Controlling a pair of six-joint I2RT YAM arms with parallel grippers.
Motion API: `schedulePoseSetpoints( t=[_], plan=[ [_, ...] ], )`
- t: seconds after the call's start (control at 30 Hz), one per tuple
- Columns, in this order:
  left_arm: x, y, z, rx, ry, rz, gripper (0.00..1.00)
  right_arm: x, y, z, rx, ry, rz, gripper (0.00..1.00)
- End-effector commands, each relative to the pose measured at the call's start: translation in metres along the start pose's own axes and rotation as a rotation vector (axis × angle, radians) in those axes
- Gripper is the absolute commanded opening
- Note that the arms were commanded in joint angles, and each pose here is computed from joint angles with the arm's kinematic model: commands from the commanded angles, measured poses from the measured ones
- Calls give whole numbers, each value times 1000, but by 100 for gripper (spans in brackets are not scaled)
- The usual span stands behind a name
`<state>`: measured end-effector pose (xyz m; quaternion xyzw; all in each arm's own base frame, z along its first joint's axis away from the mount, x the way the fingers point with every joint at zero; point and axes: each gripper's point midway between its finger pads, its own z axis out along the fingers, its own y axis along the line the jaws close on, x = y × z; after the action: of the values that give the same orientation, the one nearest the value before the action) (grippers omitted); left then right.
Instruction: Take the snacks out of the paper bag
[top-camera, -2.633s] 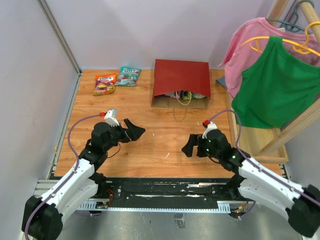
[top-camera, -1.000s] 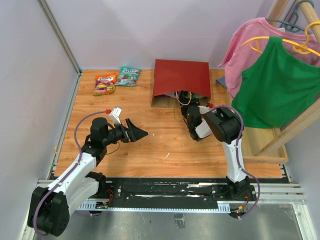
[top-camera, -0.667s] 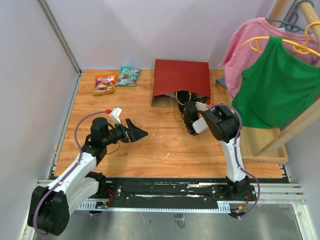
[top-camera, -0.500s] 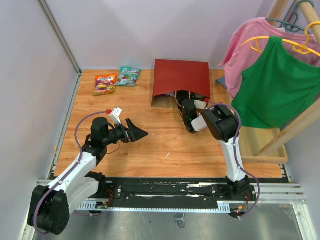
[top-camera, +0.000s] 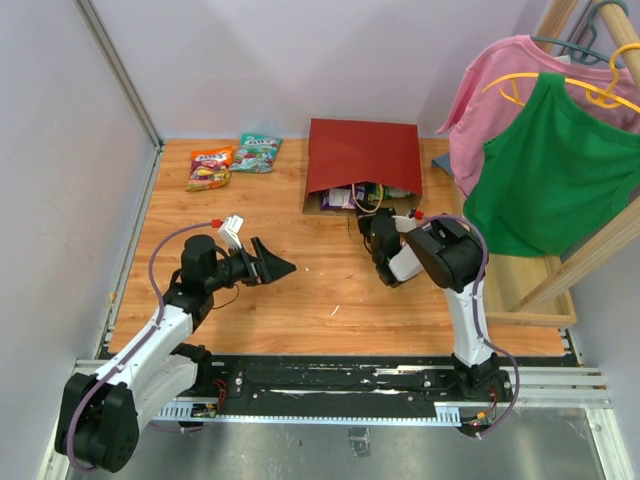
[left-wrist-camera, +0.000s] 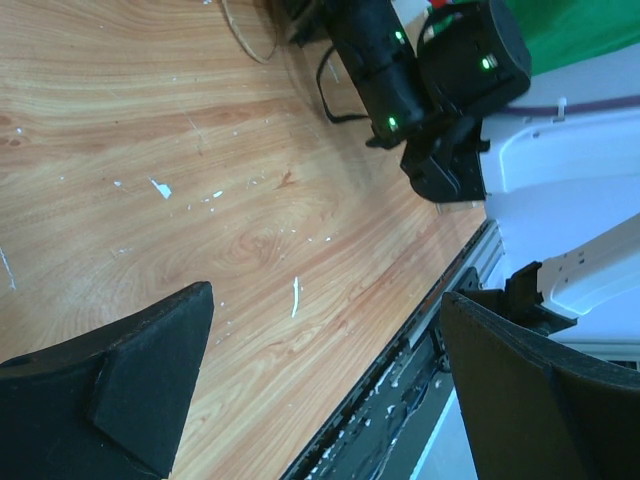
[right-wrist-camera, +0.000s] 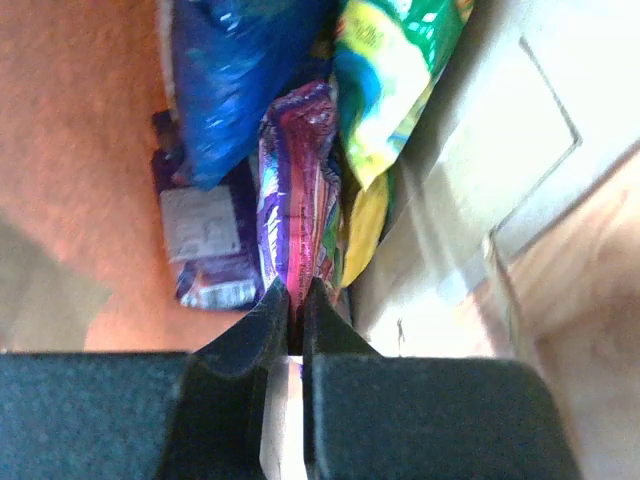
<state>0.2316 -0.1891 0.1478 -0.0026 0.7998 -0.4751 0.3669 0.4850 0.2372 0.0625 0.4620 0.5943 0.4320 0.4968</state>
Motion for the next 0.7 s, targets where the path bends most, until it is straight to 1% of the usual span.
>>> schedulePoseSetpoints(
  t=[0.0, 0.1, 0.17, 0.33, 0.4, 0.47, 0.53, 0.6, 0.67],
  plan=[
    [-11, -9, -5, 12, -34, 38, 100, 3, 60, -40, -206, 36, 72, 1],
    [-12, -10, -8, 2, -38, 45, 100, 9, 76, -66, -248, 100, 83, 1],
    [-17, -13, -12, -23, -46, 60, 99, 10, 92, -88, -284, 126, 51, 1],
    [-46, -21, -28, -126, -112, 114, 100, 13, 121, -152, -365, 197, -72, 1],
    [-56, -22, -32, -175, -121, 125, 100, 25, 125, -173, -363, 269, -150, 1],
    [-71, -21, -36, -233, -137, 143, 100, 49, 129, -190, -332, 376, -302, 1],
    [-89, -20, -43, -303, -168, 156, 100, 75, 127, -208, -256, 486, -531, 1],
    [-109, -13, -56, -418, -219, 153, 100, 90, 128, -224, -182, 528, -779, 1],
    [-131, -5, -76, -563, -296, 156, 100, 102, 133, -235, -153, 546, -938, 1]
  ],
)
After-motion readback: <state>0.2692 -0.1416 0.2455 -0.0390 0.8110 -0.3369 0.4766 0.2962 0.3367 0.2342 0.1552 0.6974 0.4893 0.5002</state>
